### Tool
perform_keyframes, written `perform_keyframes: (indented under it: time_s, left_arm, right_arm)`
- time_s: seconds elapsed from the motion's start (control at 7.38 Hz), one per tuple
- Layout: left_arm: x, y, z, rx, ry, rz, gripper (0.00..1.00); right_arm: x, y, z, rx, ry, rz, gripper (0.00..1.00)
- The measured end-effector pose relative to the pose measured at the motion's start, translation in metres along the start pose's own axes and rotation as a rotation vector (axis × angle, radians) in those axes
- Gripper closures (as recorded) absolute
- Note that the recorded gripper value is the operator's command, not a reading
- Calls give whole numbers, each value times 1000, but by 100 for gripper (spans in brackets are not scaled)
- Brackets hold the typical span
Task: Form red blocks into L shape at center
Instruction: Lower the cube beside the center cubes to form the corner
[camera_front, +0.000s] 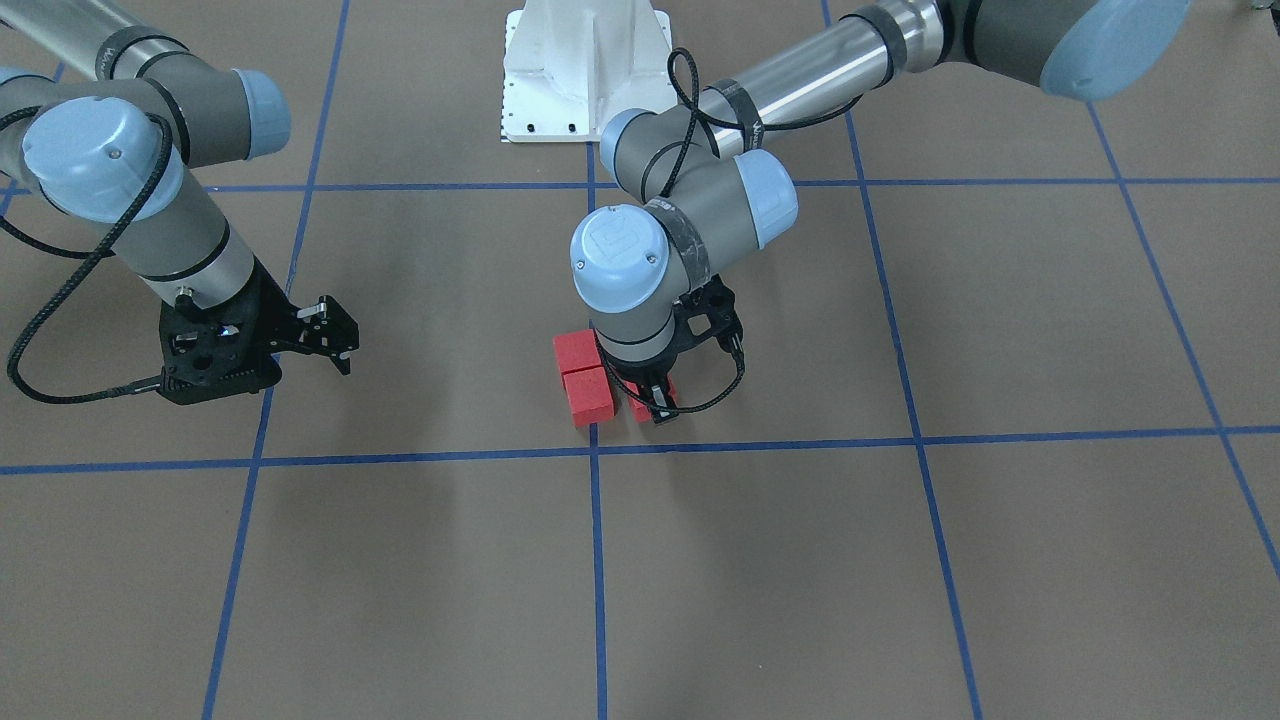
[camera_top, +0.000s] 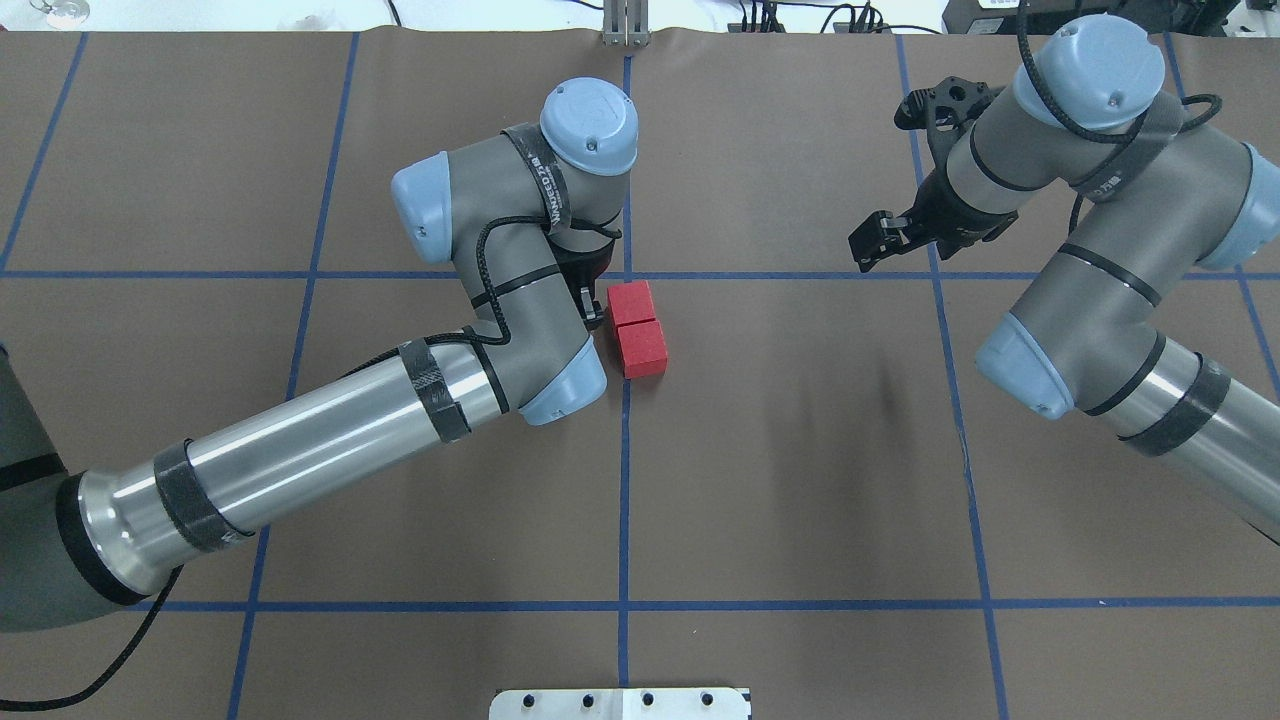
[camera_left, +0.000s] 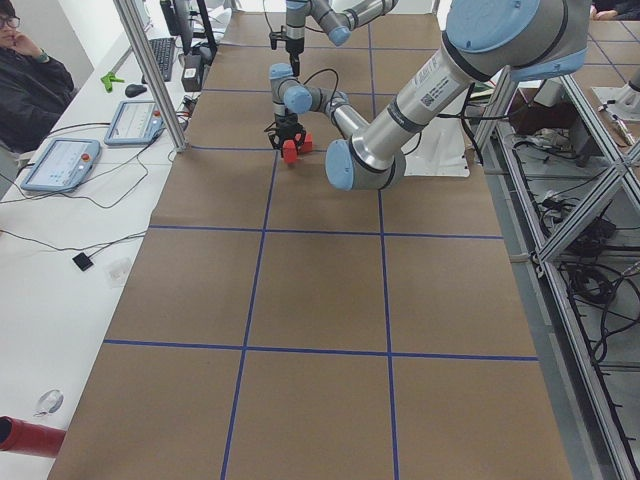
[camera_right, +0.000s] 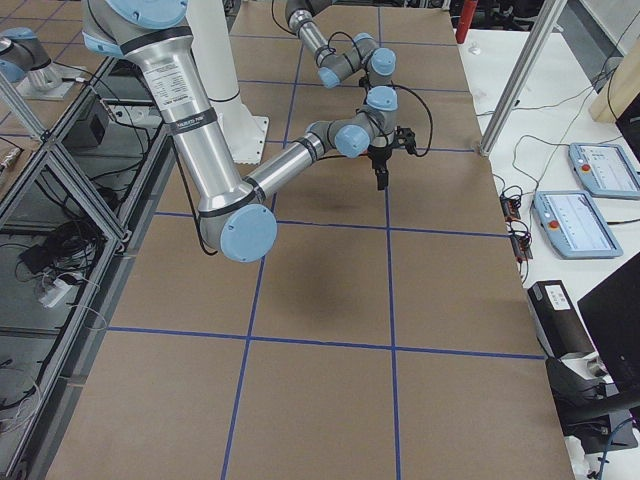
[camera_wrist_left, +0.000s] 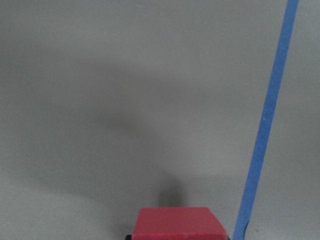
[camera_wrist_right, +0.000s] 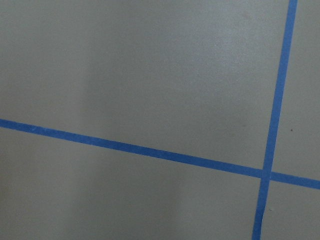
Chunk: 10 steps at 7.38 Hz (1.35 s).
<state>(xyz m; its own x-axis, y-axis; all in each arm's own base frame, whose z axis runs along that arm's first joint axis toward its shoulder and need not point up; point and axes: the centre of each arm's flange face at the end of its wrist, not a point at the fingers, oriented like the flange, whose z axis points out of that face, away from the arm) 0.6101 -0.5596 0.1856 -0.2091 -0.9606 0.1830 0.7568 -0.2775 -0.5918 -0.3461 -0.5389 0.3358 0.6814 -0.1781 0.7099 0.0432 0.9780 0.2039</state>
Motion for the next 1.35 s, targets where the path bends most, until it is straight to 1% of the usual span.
perform_keyframes:
  time_s: [0.41, 1.35]
  left_arm:
    - [-5, 7, 5, -23, -18, 16, 100]
    - [-8, 10, 10, -27, -26, 27, 100]
  right_arm:
    - [-1, 0, -1, 1, -2, -1, 1]
    - [-2, 0, -1, 1, -4, -1, 1]
